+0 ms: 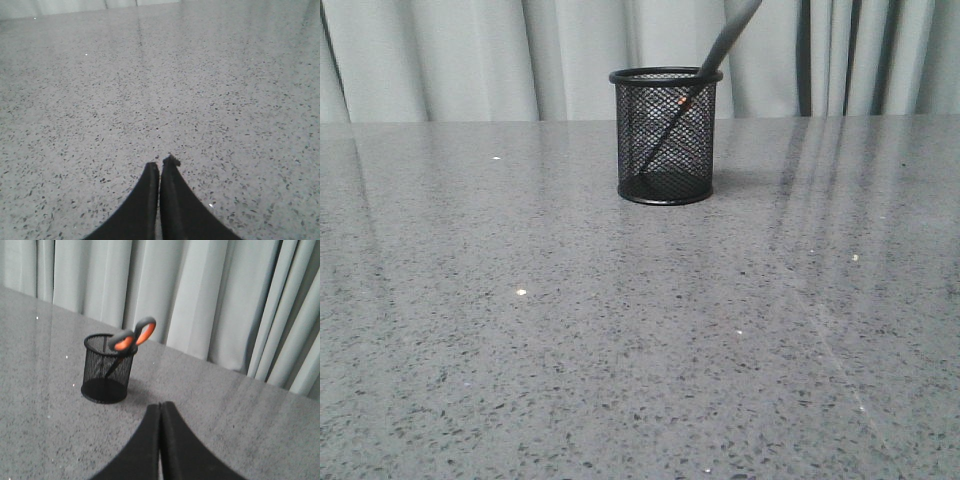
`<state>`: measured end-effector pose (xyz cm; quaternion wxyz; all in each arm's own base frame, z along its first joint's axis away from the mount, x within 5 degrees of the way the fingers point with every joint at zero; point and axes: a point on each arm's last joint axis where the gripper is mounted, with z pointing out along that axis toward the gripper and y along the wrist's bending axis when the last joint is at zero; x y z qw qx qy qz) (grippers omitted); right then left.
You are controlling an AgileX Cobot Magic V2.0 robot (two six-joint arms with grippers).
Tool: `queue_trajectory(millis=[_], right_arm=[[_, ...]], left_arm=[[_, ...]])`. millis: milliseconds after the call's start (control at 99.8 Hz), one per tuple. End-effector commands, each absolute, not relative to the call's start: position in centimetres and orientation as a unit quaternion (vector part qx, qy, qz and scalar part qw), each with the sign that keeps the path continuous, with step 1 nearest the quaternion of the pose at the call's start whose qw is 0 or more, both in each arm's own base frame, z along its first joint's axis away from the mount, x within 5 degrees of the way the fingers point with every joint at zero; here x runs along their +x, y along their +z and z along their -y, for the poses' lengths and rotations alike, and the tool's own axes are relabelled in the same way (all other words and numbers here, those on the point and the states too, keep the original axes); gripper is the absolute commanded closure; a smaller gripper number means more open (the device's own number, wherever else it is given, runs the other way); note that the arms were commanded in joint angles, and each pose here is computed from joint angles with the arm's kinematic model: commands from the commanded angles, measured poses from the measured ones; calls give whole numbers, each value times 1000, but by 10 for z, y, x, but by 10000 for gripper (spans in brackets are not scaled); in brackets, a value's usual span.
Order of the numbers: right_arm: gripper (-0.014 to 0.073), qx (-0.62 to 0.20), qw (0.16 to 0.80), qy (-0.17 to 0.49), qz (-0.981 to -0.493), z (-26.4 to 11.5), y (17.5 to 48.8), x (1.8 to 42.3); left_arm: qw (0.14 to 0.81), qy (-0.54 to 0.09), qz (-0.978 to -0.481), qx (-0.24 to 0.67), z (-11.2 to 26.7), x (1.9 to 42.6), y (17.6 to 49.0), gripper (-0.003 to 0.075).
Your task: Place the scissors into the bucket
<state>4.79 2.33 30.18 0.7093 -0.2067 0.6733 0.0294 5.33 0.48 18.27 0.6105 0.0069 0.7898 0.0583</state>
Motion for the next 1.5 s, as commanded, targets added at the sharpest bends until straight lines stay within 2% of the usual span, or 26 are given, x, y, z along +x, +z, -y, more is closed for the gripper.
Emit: queue_trajectory(millis=[0,130,291,391,501,651,1062,1493], right_arm=[[669,-186,728,20,-659,-21,306,51],[669,-161,728,6,-667,-17,289,58],[669,-87,758,-59,-644,-3,268,66],[669,-17,763,-27,-646,1,244,69],[669,26,760,-5,-649,3,217,66],[669,44,711,-22,-702,6,202,58],[669,71,633,-10,-771,6,181,53],[669,71,635,-10,-769,6,182,53]], left_arm=[[622,55,-781,2,-5,53,174,740],[622,55,-781,2,-5,53,174,740],[622,55,-781,2,-5,53,174,740],[622,55,-781,2,-5,53,174,740],[622,55,-781,2,-5,53,174,740],[622,55,-781,2,-5,53,174,740],[622,55,-781,2,-5,53,174,740],[622,55,-781,2,-5,53,174,740]])
